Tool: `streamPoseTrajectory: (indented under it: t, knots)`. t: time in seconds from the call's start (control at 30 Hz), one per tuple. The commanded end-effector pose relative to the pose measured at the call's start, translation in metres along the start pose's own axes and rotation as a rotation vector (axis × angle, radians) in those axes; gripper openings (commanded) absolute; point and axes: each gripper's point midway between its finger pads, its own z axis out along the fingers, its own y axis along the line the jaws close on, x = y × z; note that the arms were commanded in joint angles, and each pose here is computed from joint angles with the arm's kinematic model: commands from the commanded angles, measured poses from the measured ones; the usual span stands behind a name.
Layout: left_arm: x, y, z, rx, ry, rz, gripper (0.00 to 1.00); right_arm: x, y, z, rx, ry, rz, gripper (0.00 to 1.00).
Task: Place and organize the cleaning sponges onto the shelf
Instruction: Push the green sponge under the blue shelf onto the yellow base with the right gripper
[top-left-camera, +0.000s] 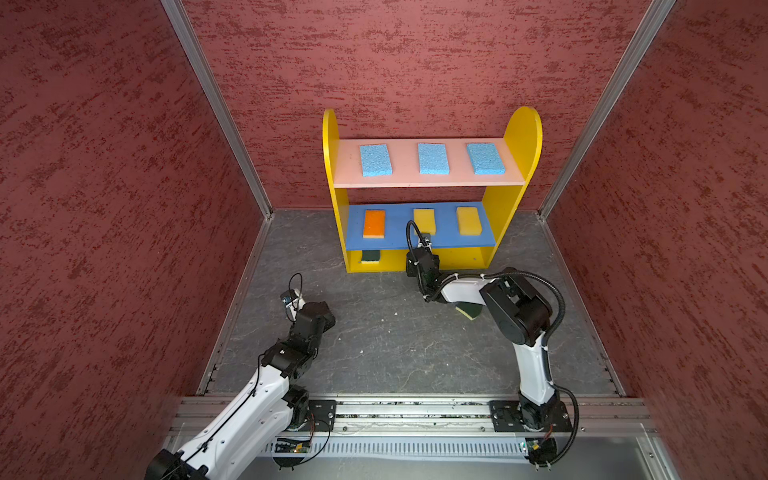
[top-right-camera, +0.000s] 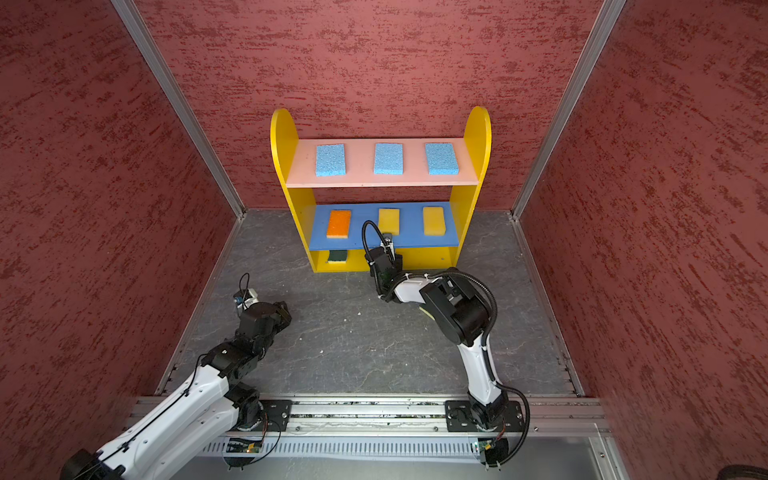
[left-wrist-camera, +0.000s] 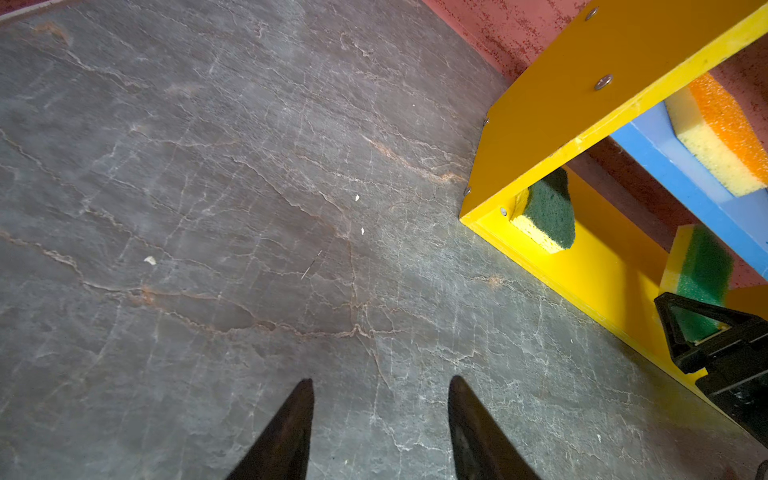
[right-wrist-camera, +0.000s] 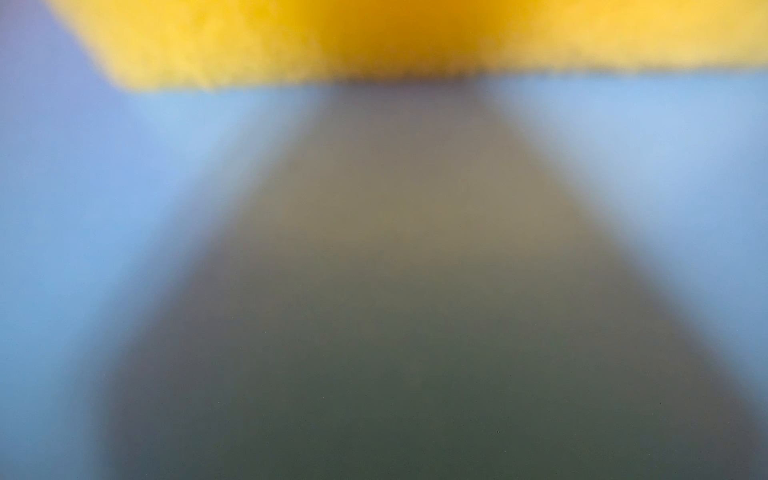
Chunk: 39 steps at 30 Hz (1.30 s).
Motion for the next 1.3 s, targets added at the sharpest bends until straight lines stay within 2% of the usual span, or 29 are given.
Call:
streamPoseTrajectory:
  t: [0.0,0.9,1.27]
  knots:
    - [-0.014,-0.009,-0.002,0.017,-0.039,-0.008,0.53,0.017,-0.011,0.006,0.042,0.045,-0.019,0.67]
    - [-0.021,-0.006,-0.012,0.015,-0.055,-0.035,0.52,0.046,-0.013,0.005,0.021,0.141,-0.031,0.74]
    - [-0.024,-0.009,-0.015,0.021,-0.056,-0.034,0.52,0.025,-0.014,-0.009,0.014,0.091,-0.037,0.75]
